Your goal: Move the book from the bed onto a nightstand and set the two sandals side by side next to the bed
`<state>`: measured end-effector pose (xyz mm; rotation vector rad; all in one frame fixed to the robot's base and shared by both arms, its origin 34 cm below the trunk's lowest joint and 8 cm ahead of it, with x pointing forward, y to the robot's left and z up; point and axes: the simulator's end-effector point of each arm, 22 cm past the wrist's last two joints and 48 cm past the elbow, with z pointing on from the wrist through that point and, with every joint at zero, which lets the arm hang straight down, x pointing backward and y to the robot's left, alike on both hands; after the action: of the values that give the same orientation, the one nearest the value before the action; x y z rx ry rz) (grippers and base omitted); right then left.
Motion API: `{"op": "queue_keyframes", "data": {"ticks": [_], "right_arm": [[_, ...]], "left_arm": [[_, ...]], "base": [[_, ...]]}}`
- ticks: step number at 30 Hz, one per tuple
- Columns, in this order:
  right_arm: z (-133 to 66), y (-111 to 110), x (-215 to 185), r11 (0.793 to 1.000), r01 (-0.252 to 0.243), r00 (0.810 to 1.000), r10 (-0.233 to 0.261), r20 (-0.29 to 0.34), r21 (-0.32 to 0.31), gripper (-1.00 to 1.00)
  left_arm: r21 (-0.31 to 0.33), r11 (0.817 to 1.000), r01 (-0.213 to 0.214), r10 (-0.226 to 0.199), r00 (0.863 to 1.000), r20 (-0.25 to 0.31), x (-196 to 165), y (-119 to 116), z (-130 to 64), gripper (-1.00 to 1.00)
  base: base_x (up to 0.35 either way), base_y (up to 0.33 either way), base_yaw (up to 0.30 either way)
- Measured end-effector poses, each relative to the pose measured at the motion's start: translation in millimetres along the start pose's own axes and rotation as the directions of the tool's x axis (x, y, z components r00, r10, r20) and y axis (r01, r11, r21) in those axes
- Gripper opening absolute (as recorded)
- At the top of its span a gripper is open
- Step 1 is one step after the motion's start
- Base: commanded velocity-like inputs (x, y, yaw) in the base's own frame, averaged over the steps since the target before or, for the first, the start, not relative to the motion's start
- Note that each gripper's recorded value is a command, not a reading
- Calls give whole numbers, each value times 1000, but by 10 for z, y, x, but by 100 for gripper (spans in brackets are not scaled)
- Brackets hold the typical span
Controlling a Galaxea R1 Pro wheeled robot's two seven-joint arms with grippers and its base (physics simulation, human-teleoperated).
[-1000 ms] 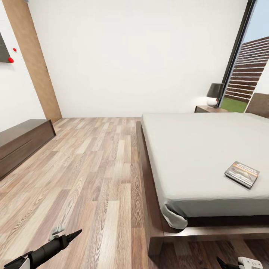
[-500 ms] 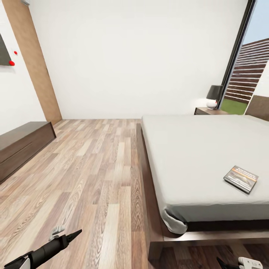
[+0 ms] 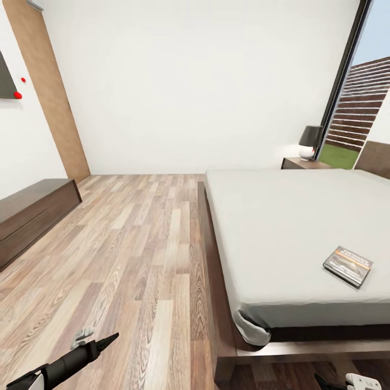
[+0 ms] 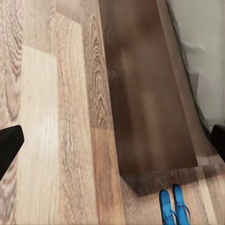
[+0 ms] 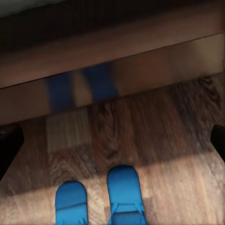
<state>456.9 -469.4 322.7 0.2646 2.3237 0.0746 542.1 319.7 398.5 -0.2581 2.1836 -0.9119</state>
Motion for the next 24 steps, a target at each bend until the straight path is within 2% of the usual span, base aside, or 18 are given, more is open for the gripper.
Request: {"op": "queue_keyframes", "data": {"ticks": [5, 14, 24], "right_arm": [[-49, 56, -79, 1000, -3, 1000, 3, -1, -4, 100], [-104, 316, -156, 999, -17, 1000, 17, -10, -31, 100], [-213, 389, -325, 999, -19, 1000, 19, -12, -35, 100]], "left_arm": [[0, 1000, -2, 2, 1000, -3, -74, -74, -32, 100], [-9, 1000, -2, 2, 1000, -4, -211, -184, -91, 100], [-42, 999, 10, -10, 1000, -10, -268, -332, -45, 100]], "base": [[0, 0, 0], [0, 0, 0], [0, 0, 0]]}}
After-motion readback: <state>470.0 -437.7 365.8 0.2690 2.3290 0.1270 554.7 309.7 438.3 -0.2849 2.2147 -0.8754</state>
